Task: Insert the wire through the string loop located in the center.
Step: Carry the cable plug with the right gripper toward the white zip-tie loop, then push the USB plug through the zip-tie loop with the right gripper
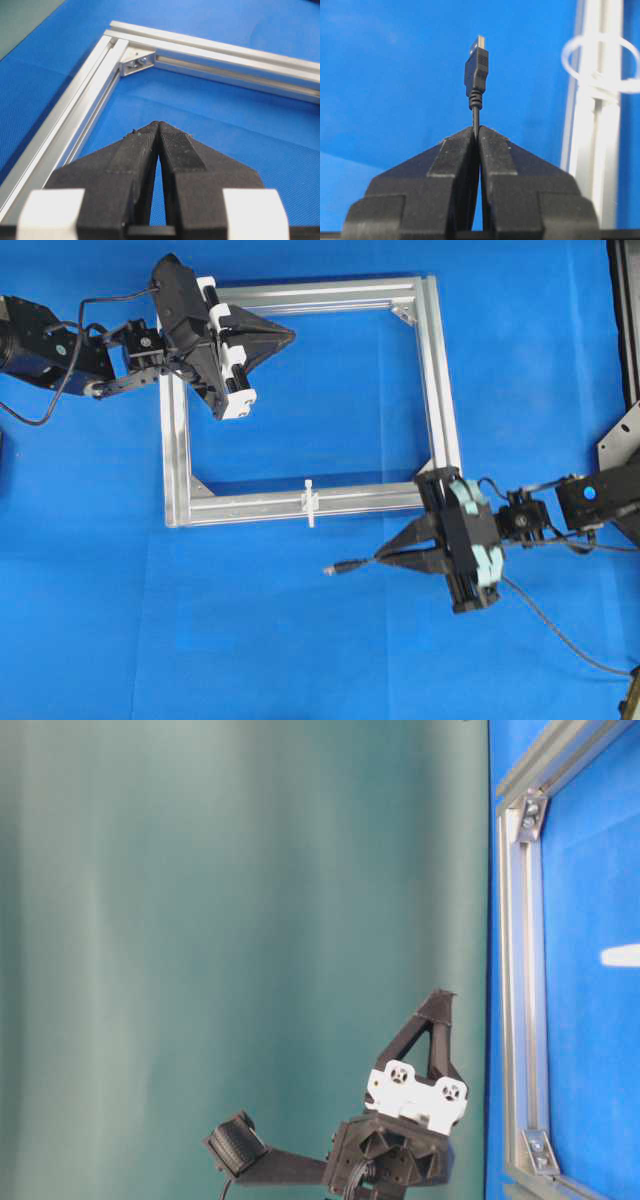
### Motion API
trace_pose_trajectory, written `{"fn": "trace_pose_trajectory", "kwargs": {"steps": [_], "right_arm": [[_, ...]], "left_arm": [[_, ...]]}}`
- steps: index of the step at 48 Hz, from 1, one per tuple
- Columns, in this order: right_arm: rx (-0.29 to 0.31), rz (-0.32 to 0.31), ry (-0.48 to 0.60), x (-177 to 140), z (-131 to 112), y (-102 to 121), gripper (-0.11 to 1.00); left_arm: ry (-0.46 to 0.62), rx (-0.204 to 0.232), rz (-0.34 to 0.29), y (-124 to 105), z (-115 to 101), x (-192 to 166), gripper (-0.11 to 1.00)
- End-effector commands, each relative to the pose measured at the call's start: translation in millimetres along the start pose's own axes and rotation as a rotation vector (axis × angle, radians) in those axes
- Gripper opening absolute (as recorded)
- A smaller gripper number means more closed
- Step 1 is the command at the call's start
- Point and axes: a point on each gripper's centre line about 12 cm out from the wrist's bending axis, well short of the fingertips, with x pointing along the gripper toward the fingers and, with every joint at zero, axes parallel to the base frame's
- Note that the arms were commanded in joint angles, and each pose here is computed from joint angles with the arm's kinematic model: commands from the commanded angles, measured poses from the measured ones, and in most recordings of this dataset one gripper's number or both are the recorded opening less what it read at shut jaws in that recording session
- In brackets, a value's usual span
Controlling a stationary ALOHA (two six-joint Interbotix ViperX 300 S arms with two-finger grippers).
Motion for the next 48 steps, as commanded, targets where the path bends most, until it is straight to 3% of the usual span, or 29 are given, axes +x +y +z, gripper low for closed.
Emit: {"fn": "trace_pose_trajectory", "kwargs": {"steps": [1, 20, 48], "right_arm": [[0.016, -0.021, -0.044, -4.4, 11.1, -8.2, -0.02], [0.062, -0.119, -0.056, -7.5, 13.2, -43.8, -0.02], [0.063, -0.124, -0.056, -7.6, 13.4, -45.7, -0.02]], "left_arm": [[-0.040, -0.002, -0.006, -1.9, 13.3, -1.9, 0.00], [-0.040, -0.001, -0.007, -2.1, 13.4, -1.9, 0.00], [-0.038, -0.001, -0.007, -2.1, 13.2, -1.9, 0.00]]}}
